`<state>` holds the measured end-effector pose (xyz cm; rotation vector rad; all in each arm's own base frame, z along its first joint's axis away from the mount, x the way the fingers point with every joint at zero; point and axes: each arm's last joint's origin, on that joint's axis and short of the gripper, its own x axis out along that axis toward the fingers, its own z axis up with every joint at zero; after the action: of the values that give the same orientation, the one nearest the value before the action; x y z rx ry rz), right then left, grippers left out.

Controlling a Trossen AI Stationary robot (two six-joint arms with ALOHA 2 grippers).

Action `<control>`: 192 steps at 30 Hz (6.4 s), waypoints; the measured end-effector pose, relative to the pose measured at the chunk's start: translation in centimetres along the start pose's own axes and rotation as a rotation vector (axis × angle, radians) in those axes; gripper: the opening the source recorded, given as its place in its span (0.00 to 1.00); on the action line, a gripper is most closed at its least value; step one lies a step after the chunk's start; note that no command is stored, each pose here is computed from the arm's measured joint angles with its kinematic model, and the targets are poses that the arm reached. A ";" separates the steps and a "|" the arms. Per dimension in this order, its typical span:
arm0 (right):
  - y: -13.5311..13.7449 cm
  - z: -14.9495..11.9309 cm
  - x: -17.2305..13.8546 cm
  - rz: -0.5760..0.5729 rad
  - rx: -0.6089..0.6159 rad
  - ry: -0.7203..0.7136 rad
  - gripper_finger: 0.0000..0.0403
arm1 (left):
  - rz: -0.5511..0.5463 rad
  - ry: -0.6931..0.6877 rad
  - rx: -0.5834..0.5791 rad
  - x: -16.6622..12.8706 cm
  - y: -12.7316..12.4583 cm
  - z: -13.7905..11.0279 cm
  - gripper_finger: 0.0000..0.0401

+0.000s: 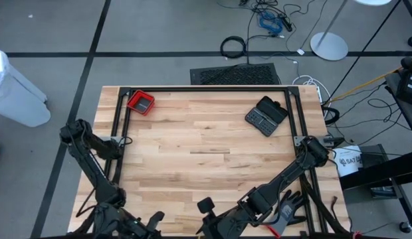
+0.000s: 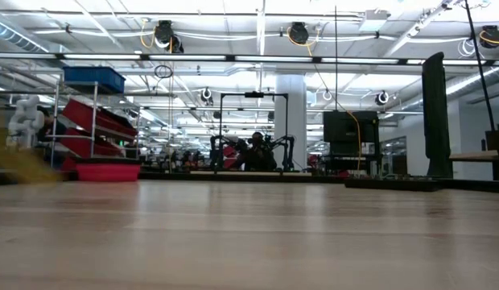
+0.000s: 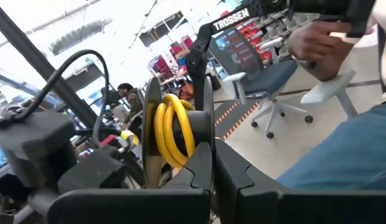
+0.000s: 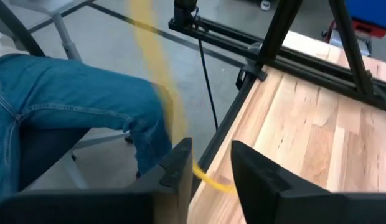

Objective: Coil cords
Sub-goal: Coil the yellow cable wire onto the spool

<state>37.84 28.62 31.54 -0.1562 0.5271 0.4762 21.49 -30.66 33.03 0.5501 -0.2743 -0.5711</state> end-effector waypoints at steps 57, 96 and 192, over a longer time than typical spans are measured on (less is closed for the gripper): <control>-1.9 -2.5 8.1 0.337 0.134 -0.171 0.51 | 0.077 -0.019 -0.218 -2.7 -0.1 3.5 0.00; -2.7 -2.6 8.7 0.357 0.179 -0.188 0.39 | 0.115 0.011 -0.191 -2.7 0.0 3.4 0.00; -3.4 -0.1 4.5 -0.395 0.000 -0.216 0.00 | -0.340 0.068 -0.353 -0.2 0.6 -2.8 0.00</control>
<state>42.82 27.39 29.23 -0.2007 0.2738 0.1045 22.63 -28.96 31.05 0.2719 -0.0098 -0.9067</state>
